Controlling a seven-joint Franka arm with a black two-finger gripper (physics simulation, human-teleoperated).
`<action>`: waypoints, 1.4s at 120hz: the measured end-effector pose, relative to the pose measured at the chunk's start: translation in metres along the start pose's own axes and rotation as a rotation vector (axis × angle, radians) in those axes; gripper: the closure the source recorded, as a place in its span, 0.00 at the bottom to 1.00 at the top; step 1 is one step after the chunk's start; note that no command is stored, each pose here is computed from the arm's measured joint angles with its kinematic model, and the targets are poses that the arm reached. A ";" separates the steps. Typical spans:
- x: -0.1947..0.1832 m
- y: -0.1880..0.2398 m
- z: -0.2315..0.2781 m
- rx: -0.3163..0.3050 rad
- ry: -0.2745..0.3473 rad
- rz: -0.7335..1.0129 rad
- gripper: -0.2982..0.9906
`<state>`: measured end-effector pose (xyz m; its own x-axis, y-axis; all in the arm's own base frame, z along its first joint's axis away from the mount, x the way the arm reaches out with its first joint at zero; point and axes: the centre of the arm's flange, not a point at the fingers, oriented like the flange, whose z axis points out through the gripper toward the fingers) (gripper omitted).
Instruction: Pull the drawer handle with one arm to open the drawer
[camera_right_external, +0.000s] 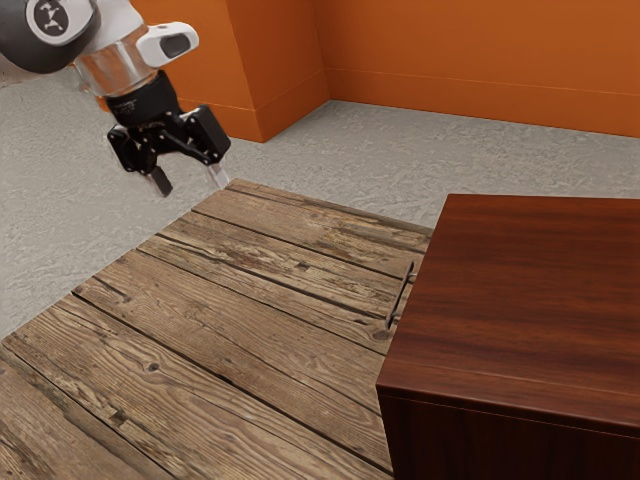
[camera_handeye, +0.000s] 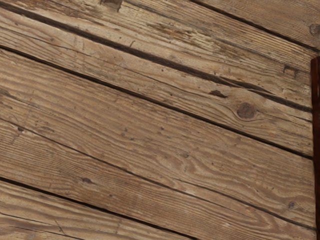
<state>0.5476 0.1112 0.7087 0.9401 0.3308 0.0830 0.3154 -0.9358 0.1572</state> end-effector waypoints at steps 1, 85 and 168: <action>0.001 0.003 0.003 -0.005 -0.003 0.000 0.23; -0.006 0.087 0.099 -0.253 -0.076 -0.141 0.23; 0.003 0.115 0.157 -0.292 -0.044 -0.178 0.23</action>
<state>0.6074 -0.0143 0.5729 0.8802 0.4744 -0.0125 0.4307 -0.7875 0.4409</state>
